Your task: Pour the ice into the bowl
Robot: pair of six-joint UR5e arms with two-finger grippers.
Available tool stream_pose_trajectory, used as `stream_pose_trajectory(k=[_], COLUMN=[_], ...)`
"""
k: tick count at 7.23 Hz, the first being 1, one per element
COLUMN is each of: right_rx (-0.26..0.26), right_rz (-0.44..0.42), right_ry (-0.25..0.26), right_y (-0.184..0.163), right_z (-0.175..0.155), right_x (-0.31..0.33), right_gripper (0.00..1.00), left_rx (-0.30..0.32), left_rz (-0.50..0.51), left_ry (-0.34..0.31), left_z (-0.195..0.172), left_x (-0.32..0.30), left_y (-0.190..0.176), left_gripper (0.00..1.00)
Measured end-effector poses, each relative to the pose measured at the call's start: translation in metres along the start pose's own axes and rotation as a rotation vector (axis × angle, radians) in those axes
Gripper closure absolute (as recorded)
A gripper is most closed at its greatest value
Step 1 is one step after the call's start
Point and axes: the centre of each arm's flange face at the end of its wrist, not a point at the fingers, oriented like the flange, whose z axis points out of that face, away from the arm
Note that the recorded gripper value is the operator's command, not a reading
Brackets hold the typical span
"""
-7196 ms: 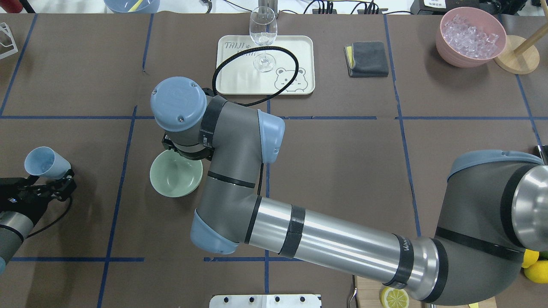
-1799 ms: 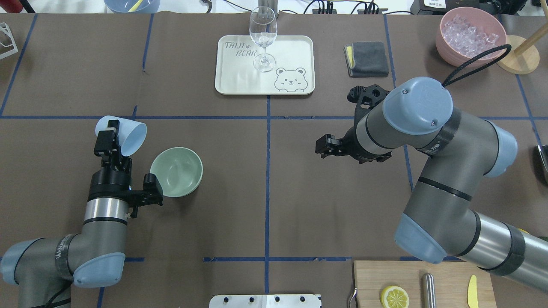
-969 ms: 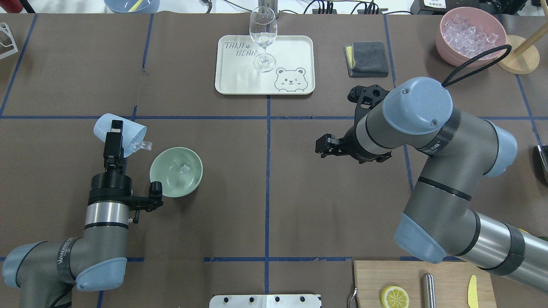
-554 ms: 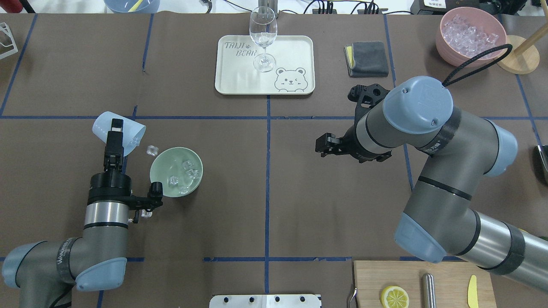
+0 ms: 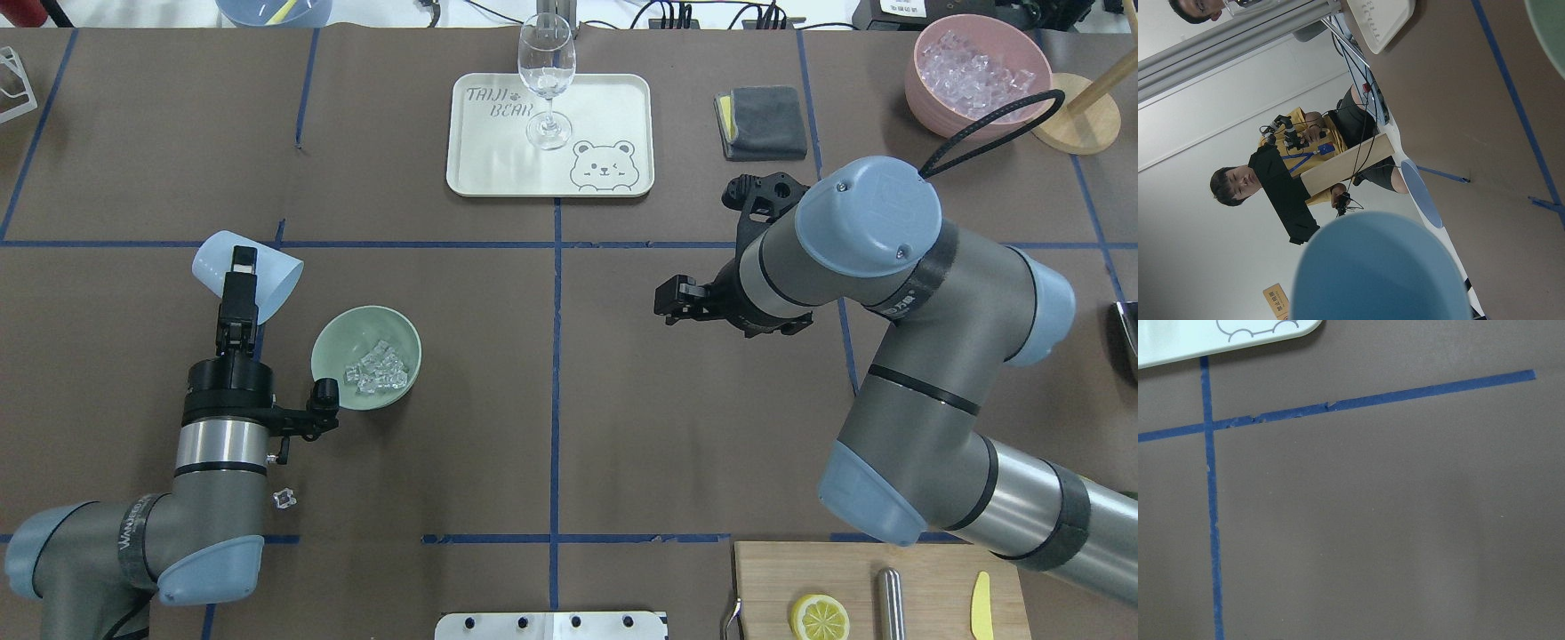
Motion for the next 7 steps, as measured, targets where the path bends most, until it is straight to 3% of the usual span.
stream_pose_trajectory(k=[2, 5, 7], right_rx=[-0.001, -0.001, -0.001], right_rz=[-0.001, 0.000, -0.001], right_ry=[0.000, -0.001, -0.003], right_y=[0.001, 0.001, 0.001], right_z=[0.000, 0.000, 0.000], right_x=[0.000, -0.001, -0.002], right_gripper=[0.00, 0.00, 0.00], left_rx=[0.002, 0.031, 0.091], left_rz=[-0.008, -0.102, -0.138], left_ry=[0.001, 0.010, 0.081], left_z=[0.000, -0.003, -0.008], left_x=[0.000, -0.018, -0.035], left_y=[0.000, 0.003, 0.006], left_gripper=[1.00, 1.00, 1.00])
